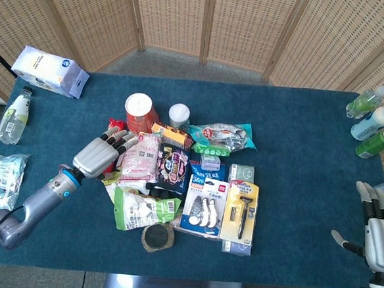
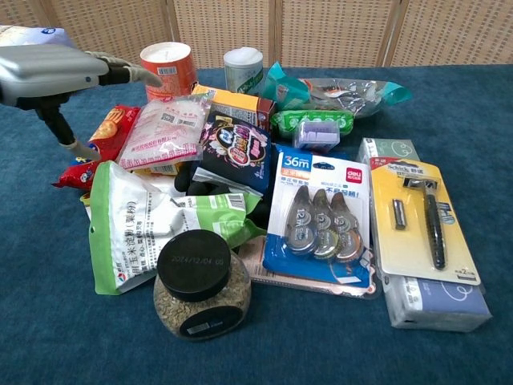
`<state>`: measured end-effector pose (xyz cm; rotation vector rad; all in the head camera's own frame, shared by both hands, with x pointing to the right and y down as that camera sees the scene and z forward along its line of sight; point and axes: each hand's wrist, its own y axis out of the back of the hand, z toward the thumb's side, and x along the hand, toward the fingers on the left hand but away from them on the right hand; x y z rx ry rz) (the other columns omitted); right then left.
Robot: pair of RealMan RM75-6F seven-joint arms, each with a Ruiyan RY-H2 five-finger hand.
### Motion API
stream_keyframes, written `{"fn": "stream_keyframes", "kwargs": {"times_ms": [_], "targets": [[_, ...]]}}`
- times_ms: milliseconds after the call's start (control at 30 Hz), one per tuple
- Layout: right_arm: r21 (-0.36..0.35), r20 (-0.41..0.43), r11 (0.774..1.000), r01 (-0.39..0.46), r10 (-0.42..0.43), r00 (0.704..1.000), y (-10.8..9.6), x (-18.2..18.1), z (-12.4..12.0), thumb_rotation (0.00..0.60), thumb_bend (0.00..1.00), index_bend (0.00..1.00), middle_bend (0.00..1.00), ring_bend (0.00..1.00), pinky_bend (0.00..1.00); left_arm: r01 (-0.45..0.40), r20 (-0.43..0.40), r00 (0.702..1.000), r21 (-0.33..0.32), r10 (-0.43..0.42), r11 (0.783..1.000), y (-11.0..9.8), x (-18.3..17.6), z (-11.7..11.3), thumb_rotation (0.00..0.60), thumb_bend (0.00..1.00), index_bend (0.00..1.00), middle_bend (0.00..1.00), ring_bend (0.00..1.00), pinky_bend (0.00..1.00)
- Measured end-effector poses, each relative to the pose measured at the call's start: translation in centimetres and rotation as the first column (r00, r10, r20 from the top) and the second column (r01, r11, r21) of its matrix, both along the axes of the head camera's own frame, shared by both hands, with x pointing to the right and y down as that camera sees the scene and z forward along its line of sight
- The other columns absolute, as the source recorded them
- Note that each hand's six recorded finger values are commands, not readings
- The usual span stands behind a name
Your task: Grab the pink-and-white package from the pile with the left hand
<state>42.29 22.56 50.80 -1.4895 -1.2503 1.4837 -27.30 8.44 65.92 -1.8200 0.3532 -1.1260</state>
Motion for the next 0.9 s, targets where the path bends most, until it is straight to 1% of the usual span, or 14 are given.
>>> {"fn": "stream_keyframes", "kwargs": {"times_ms": [133, 233, 267, 300, 333, 367, 400, 467, 500, 567, 600, 767, 900], "targets": [[0.016, -0.009, 1.0, -0.02, 0.02, 1.0, 0.4, 0.8, -0.6, 0.6, 0.12, 0.0, 0.0, 0.03, 0.12, -0.032, 0.022, 0.999, -0.021, 0.033, 0.999, -0.7, 1.8, 1.1, 0.6, 0.17, 0.0, 0.0, 0.0, 0.0], [0.027, -0.011, 0.999, -0.032, 0.032, 0.999, 0.6, 1.2, -1.1, 0.6, 0.12, 0.0, 0.0, 0.03, 0.12, -0.054, 0.054, 0.997, -0.041, 0.056, 0.998, -1.0, 2.9, 2.0, 0.6, 0.17, 0.0, 0.0, 0.0, 0.0], [0.032, -0.01, 0.999, -0.032, 0.032, 0.999, 0.7, 1.3, -1.2, 0.6, 0.12, 0.0, 0.0, 0.03, 0.12, -0.059, 0.064, 0.996, -0.047, 0.062, 0.997, -1.2, 3.1, 2.3, 0.6, 0.17, 0.03, 0.0, 0.02, 0.0], [0.037, -0.008, 0.999, -0.03, 0.031, 0.999, 0.7, 1.3, -1.3, 0.6, 0.12, 0.0, 0.0, 0.03, 0.12, -0.064, 0.075, 0.995, -0.054, 0.068, 0.996, -1.3, 3.5, 2.6, 0.6, 0.17, 0.07, 0.0, 0.08, 0.0], [0.04, -0.007, 0.999, -0.029, 0.03, 1.0, 0.8, 1.3, -1.4, 0.6, 0.12, 0.0, 0.0, 0.03, 0.12, -0.067, 0.082, 0.994, -0.058, 0.071, 0.996, -1.4, 3.8, 2.8, 0.6, 0.17, 0.14, 0.01, 0.16, 0.0], [0.043, -0.006, 0.999, -0.028, 0.028, 1.0, 0.8, 1.3, -1.5, 0.6, 0.12, 0.0, 0.0, 0.03, 0.12, -0.069, 0.087, 0.993, -0.062, 0.074, 0.996, -1.5, 4.1, 2.9, 0.6, 0.17, 0.24, 0.05, 0.28, 0.04], [0.046, -0.005, 0.999, -0.026, 0.026, 1.0, 0.8, 1.4, -1.6, 0.6, 0.12, 0.0, 0.0, 0.03, 0.12, -0.072, 0.093, 0.993, -0.064, 0.078, 0.995, -1.5, 4.5, 3.1, 0.6, 0.17, 0.34, 0.13, 0.4, 0.14], [0.049, -0.001, 0.999, -0.024, 0.024, 1.0, 0.8, 1.3, -1.6, 0.6, 0.12, 0.0, 0.0, 0.03, 0.12, -0.073, 0.097, 0.992, -0.064, 0.079, 0.995, -1.6, 5.0, 3.3, 0.6, 0.17, 0.48, 0.33, 0.57, 0.34], [0.049, 0.002, 0.999, -0.023, 0.022, 1.0, 0.8, 1.3, -1.6, 0.6, 0.12, 0.0, 0.0, 0.03, 0.12, -0.07, 0.095, 0.993, -0.064, 0.076, 0.996, -1.6, 5.2, 3.3, 0.6, 0.17, 0.53, 0.45, 0.66, 0.45], [0.047, 0.004, 0.999, -0.02, 0.02, 1.0, 0.8, 1.3, -1.6, 0.6, 0.12, 0.0, 0.0, 0.03, 0.12, -0.059, 0.085, 0.994, -0.065, 0.064, 0.996, -1.7, 5.5, 3.2, 0.6, 0.17, 0.59, 0.61, 0.75, 0.55], [0.046, 0.006, 0.999, -0.019, 0.019, 1.0, 0.9, 1.3, -1.5, 0.6, 0.12, 0.0, 0.0, 0.03, 0.12, -0.052, 0.077, 0.995, -0.062, 0.057, 0.997, -1.7, 5.6, 3.0, 0.6, 0.17, 0.61, 0.65, 0.78, 0.59], [0.046, 0.009, 0.999, -0.018, 0.018, 1.0, 0.8, 1.2, -1.4, 0.6, 0.12, 0.0, 0.0, 0.03, 0.12, -0.007, 0.034, 0.999, -0.046, 0.009, 0.999, -2.3, 5.3, 1.7, 0.6, 0.17, 0.68, 0.74, 0.87, 0.69], [0.044, 0.014, 0.999, -0.014, 0.013, 1.0, 0.7, 1.1, -1.4, 0.6, 0.12, 0.0, 0.0, 0.03, 0.12, 0.047, -0.013, 0.999, -0.048, -0.047, 0.998, -2.6, 4.4, 0.5, 0.6, 0.17, 0.69, 0.75, 0.88, 0.7]]}}
